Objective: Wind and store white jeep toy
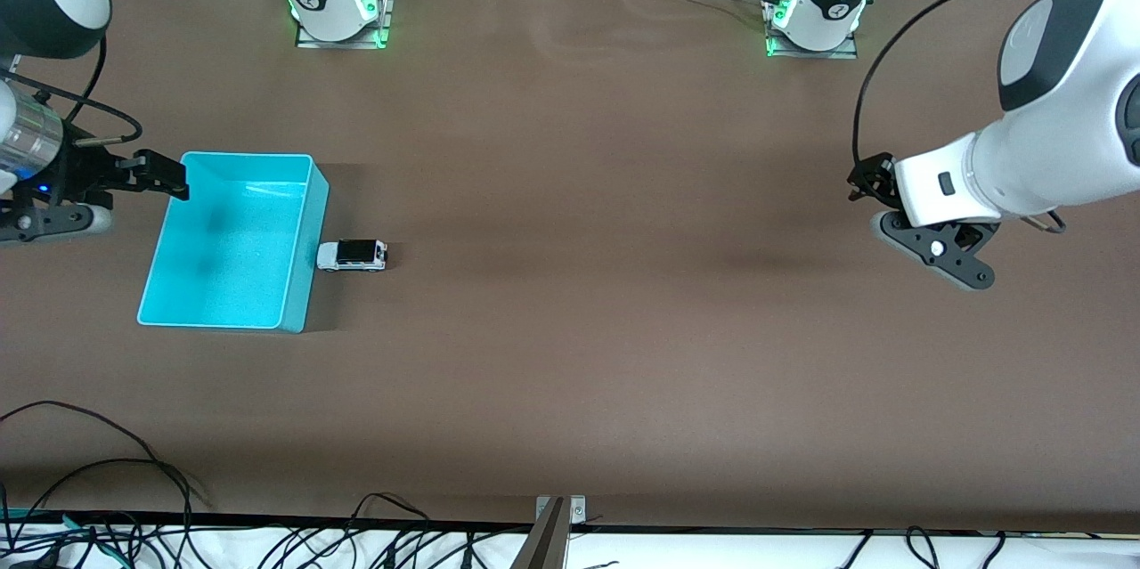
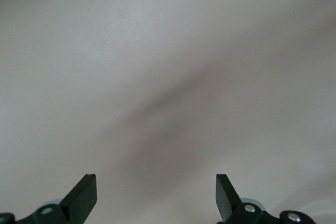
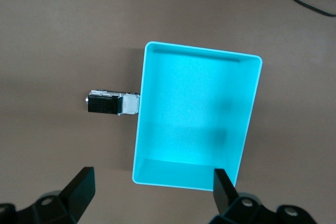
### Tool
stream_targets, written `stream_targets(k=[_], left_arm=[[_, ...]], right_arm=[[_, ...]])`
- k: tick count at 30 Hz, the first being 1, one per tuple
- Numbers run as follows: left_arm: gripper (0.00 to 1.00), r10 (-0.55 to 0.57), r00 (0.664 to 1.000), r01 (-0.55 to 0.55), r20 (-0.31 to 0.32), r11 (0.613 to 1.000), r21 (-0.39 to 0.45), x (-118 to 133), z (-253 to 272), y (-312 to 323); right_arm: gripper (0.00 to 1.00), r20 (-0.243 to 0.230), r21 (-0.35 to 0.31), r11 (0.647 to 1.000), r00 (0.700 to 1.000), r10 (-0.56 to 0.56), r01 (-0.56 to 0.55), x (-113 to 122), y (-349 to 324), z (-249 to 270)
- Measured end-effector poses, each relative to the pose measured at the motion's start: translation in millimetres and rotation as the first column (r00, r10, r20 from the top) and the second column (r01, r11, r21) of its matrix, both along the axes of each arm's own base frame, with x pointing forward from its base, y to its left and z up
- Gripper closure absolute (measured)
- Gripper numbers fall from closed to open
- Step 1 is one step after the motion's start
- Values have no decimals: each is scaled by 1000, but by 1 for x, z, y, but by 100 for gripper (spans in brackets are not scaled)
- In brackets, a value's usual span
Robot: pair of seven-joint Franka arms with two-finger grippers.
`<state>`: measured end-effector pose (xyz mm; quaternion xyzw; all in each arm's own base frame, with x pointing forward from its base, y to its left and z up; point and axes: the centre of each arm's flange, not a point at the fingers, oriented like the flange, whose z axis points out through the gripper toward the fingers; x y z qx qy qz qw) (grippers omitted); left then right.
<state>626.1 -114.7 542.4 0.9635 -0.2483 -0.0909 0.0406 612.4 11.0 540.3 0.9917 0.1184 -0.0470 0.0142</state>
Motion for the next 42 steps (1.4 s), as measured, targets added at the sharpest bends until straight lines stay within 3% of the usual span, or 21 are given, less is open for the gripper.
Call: stream_targets(k=[6, 11, 21, 28, 32, 36, 42], left_arm=[[0, 68, 997, -68, 33, 998, -3, -3, 18, 20], [0, 115, 986, -116, 118, 993, 1, -6, 26, 40], [0, 233, 956, -239, 179, 971, 16, -37, 43, 76], [0, 241, 945, -249, 221, 969, 7, -50, 47, 71], [0, 244, 944, -252, 221, 968, 8, -53, 41, 70], [0, 257, 941, -265, 220, 964, 8, -54, 40, 71], [0, 268, 937, -276, 223, 961, 7, -55, 42, 72]], right_arm=[[0, -29, 23, 976, 976, 218, -217, 5, 3, -15], [0, -46, 51, 915, 914, 403, -400, 9, 12, -28], [0, -49, 126, 697, 697, 715, -706, 20, 47, -83], [0, -17, 167, 511, 516, 856, -843, 17, 57, -129], [0, 37, 186, 412, 425, 904, -892, 11, 62, -157], [0, 93, 201, 338, 361, 928, -919, 4, 64, -182], [0, 120, 199, 268, 295, 948, -943, -8, 66, -212]])
